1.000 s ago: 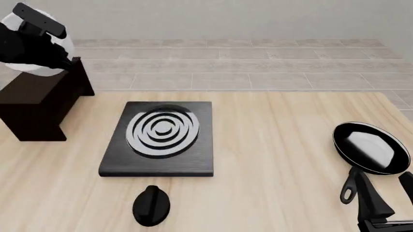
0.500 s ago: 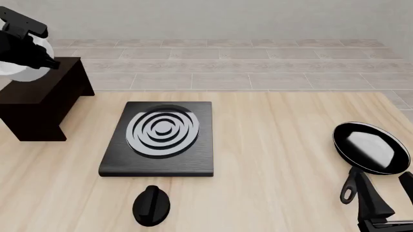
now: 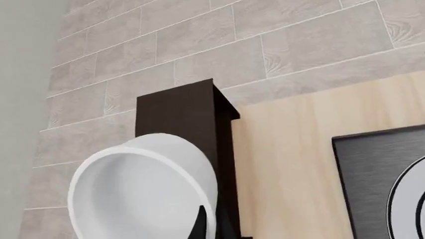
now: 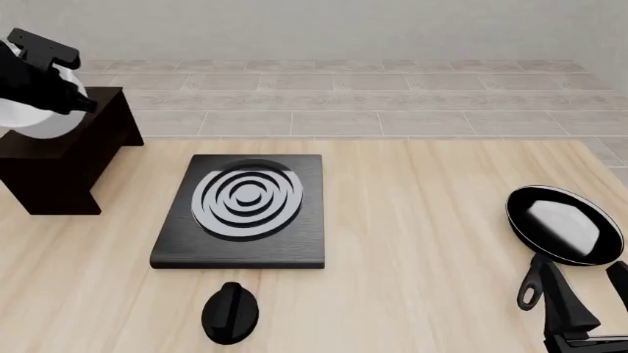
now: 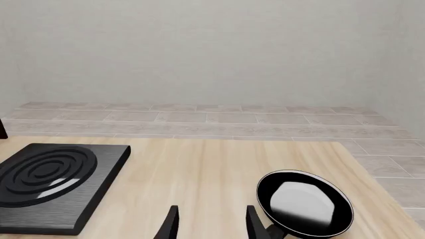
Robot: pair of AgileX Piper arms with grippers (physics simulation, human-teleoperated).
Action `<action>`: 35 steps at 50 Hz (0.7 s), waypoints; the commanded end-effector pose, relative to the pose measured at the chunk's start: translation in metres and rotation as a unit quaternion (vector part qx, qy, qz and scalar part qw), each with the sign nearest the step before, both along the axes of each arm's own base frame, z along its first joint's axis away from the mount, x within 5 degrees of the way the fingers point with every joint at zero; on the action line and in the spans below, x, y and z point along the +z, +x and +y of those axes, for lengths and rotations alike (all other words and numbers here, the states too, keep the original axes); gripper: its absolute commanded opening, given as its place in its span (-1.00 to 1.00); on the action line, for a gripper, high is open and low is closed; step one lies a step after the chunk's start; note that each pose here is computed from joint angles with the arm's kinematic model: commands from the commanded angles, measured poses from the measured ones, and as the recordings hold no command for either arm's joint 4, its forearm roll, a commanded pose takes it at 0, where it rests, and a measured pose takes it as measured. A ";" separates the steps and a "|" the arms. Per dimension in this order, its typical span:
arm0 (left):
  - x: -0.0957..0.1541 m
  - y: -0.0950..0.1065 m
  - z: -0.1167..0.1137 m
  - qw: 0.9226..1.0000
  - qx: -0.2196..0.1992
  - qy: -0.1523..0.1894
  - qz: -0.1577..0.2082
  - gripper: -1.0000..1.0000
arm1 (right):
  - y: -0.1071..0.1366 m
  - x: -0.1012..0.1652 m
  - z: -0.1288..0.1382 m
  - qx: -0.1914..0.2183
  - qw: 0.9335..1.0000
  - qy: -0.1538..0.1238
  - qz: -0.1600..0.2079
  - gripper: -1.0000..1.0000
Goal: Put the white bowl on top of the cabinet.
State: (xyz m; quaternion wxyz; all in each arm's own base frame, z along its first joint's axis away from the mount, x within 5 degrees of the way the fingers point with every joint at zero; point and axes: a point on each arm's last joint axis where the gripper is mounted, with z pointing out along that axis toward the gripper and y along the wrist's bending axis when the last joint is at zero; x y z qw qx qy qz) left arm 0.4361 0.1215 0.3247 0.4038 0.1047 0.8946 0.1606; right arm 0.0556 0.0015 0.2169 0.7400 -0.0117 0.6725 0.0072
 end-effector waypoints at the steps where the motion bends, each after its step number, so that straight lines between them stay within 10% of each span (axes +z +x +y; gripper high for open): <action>1: -0.016 0.007 0.007 1.000 0.011 -0.003 0.007 -1.00 | 0.000 0.000 0.000 0.000 1.000 0.000 0.000 1.00; 18: -0.064 0.016 0.024 0.999 0.028 -0.013 0.030 -1.00 | 0.000 0.000 0.000 0.000 1.000 0.000 0.000 1.00; 35: -0.044 0.013 0.031 0.999 0.031 -0.002 0.014 -1.00 | 0.000 0.000 0.000 0.000 1.000 0.000 0.000 1.00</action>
